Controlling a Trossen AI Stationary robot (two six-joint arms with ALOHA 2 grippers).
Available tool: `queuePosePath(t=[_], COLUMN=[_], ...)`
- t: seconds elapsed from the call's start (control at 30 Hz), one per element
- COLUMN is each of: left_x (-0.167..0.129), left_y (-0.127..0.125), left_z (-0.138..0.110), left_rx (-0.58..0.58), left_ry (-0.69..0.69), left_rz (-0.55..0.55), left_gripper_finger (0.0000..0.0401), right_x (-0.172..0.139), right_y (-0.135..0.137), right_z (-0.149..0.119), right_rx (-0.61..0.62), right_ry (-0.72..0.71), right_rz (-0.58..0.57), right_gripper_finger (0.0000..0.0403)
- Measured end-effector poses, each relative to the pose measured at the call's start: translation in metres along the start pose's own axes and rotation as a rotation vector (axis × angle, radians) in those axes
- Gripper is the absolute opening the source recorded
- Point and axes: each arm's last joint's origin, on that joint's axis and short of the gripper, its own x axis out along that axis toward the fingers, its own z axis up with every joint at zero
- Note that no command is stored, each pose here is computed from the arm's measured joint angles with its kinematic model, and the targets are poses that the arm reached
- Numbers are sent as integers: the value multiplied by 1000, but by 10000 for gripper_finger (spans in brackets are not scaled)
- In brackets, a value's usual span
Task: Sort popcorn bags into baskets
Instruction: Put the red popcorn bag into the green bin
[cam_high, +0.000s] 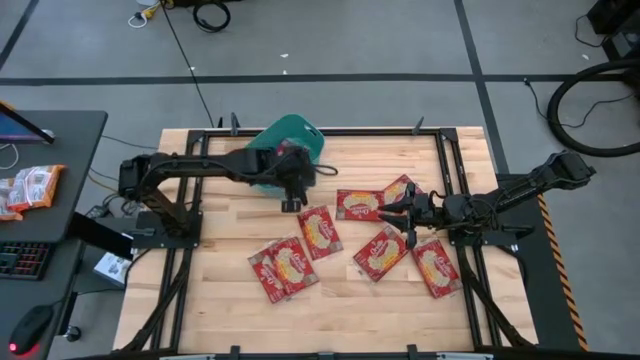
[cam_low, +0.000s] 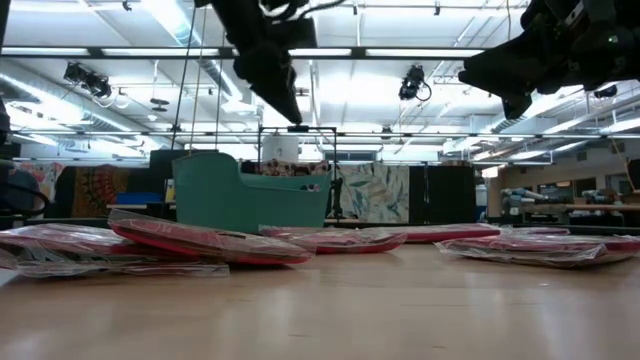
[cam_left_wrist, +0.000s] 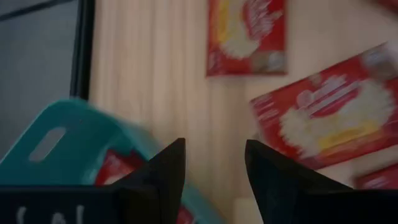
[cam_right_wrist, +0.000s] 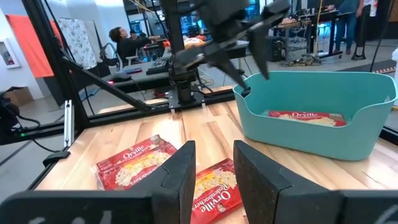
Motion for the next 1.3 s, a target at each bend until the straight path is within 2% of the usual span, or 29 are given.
queuePosePath(t=[0.3,0.5,0.7,0.87,0.97,1.17,1.3], left_x=[-7,11,36,48,48,45,39], left_y=[-35,-56,-74,-92,-104,-126,-142], left_z=[14,23,23,18,15,14,7], left_rx=[-76,-78,-20,20,27,-8,3], left_ry=[-69,-92,-52,6,33,58,134], left_rz=[-51,-42,-64,-135,-191,-218,-262], left_gripper_finger=[171,186,221,220,214,209,208], right_x=[0,0,11,24,31,44,51], right_y=[-1,-3,0,5,7,12,16], right_z=[0,-8,-10,-11,-17,-18,-15], right_rx=[21,-3,-53,-99,-133,-170,-186], right_ry=[1,68,241,318,363,398,402], right_rz=[-18,-70,-171,-187,-186,-190,-171], right_gripper_finger=[114,114,114,114,114,114,114])
